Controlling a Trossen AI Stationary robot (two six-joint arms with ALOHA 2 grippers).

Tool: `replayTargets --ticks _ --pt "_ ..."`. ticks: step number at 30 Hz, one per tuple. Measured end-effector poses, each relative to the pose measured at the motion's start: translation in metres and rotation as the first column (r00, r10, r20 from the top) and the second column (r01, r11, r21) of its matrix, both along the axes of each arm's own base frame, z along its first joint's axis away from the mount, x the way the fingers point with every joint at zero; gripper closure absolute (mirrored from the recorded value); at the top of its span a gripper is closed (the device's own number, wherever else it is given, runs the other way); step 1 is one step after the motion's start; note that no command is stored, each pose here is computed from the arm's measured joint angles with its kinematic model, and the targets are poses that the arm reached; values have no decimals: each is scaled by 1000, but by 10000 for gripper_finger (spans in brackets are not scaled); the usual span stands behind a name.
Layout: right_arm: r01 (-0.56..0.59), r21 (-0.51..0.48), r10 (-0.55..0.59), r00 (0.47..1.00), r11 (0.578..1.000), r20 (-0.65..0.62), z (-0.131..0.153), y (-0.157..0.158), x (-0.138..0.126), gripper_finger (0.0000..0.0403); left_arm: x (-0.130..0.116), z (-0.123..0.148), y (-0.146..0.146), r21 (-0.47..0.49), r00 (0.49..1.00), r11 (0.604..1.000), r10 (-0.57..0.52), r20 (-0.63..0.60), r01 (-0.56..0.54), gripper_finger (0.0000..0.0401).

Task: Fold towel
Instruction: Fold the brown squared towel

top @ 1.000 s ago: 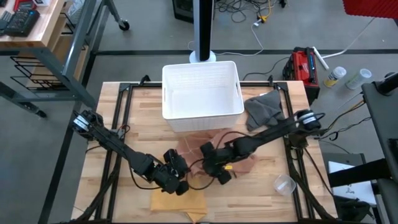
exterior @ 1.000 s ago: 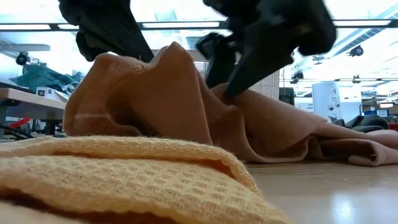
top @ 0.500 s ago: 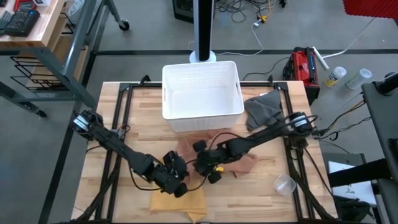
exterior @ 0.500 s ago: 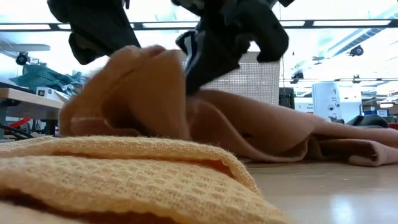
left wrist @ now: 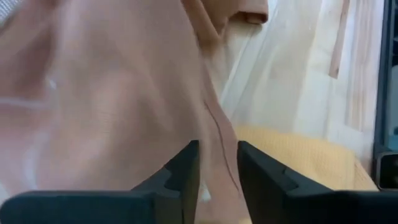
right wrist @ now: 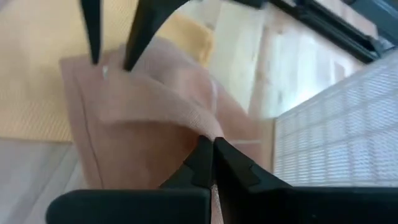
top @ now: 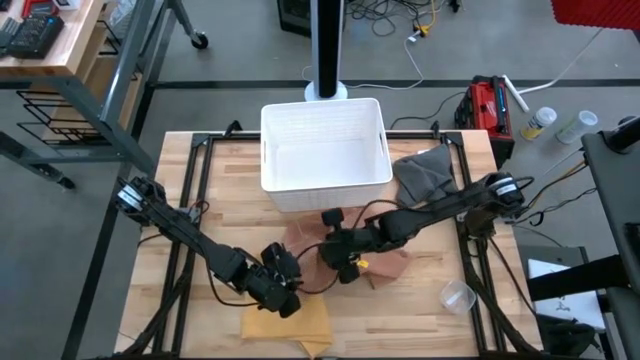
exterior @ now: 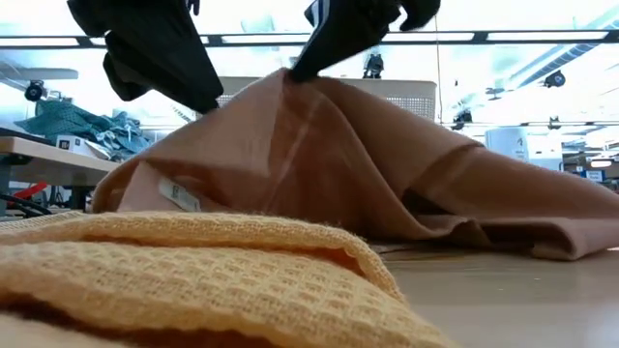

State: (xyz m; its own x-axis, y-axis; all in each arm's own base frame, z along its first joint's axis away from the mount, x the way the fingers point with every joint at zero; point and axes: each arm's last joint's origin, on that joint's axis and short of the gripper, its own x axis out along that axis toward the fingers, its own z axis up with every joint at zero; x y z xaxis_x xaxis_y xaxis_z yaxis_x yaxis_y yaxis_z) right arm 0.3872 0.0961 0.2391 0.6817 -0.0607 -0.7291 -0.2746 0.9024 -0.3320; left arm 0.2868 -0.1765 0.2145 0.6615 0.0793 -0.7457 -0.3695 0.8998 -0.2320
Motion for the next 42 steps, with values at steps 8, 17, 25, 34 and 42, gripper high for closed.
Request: replayTargets --ticks 8,17,25,34,42 --pt "91 58 -93 995 994 33 10 -16 0 403 -4 -1 -7 -33 1000 999 -9 -6 8 227" --pt "122 84 -127 991 989 51 11 -25 3 403 -5 -1 1 320 998 947 10 63 -29 148" --pt "97 148 -108 992 984 69 14 -23 5 403 -5 -1 14 582 998 811 32 58 -60 140" --pt "7 219 -30 994 976 101 17 -19 8 403 5 -5 36 568 988 808 129 87 -155 159" --pt "12 199 -26 997 980 69 16 -20 5 403 11 11 27 625 991 769 73 116 -130 381"
